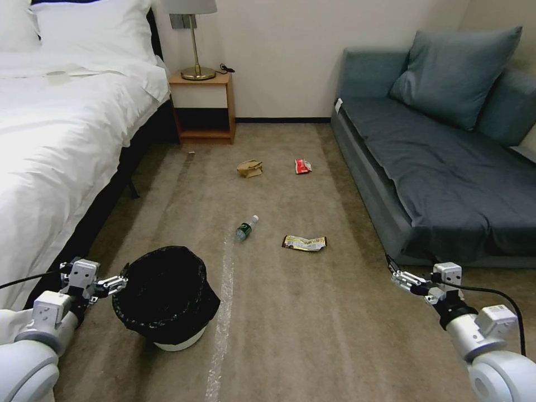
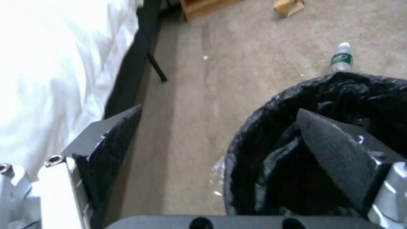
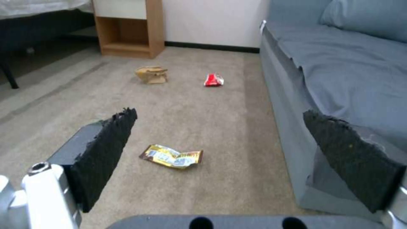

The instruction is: Pick up the trash bin, then pick up the garbage on the floor and place it into the trash bin.

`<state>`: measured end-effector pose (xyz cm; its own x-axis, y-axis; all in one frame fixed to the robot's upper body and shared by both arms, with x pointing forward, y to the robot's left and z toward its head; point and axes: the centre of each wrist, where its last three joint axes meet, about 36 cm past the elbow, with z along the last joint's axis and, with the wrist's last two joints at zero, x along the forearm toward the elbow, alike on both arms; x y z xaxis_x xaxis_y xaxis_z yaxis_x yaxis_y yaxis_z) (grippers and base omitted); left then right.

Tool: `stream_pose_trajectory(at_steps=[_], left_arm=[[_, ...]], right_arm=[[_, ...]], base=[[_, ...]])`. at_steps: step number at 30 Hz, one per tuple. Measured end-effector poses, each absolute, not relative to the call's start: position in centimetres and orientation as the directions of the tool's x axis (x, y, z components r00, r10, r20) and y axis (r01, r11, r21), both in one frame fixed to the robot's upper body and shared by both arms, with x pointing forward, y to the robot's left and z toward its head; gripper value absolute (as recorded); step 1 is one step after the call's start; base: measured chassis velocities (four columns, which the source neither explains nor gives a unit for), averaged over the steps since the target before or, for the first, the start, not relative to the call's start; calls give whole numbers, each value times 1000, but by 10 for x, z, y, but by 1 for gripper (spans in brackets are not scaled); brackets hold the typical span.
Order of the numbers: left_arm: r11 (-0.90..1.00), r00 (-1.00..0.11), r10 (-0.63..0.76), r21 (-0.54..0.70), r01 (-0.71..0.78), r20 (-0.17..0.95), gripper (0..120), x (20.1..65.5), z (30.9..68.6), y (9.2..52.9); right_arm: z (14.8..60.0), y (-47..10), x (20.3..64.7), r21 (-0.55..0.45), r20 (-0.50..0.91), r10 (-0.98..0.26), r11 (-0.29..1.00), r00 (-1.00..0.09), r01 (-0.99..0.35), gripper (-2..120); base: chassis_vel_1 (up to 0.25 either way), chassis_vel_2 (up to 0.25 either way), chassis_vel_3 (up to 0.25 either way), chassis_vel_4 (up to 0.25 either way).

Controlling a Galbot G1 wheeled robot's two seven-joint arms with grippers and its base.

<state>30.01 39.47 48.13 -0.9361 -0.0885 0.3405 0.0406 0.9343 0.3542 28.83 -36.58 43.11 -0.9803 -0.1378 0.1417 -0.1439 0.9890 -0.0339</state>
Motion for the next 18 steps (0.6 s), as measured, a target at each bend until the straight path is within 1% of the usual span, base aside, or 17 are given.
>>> stream_pose_trajectory(at_steps=[1, 4, 18], left_arm=[[945, -928, -99, 326, 26, 360, 98, 300, 485, 393], [953, -924, -112, 302, 4, 366, 98, 303, 491, 394], [949, -925, -120, 314, -2, 360, 95, 308, 508, 400]], right_arm=[[431, -365, 288, -33, 143, -141, 989, -980, -147, 100], [429, -363, 287, -30, 145, -145, 988, -979, -151, 100], [425, -359, 279, -30, 151, -137, 989, -979, -143, 100]], base=[[0, 0, 0, 0], [0, 0, 0, 0], [0, 0, 0, 0]])
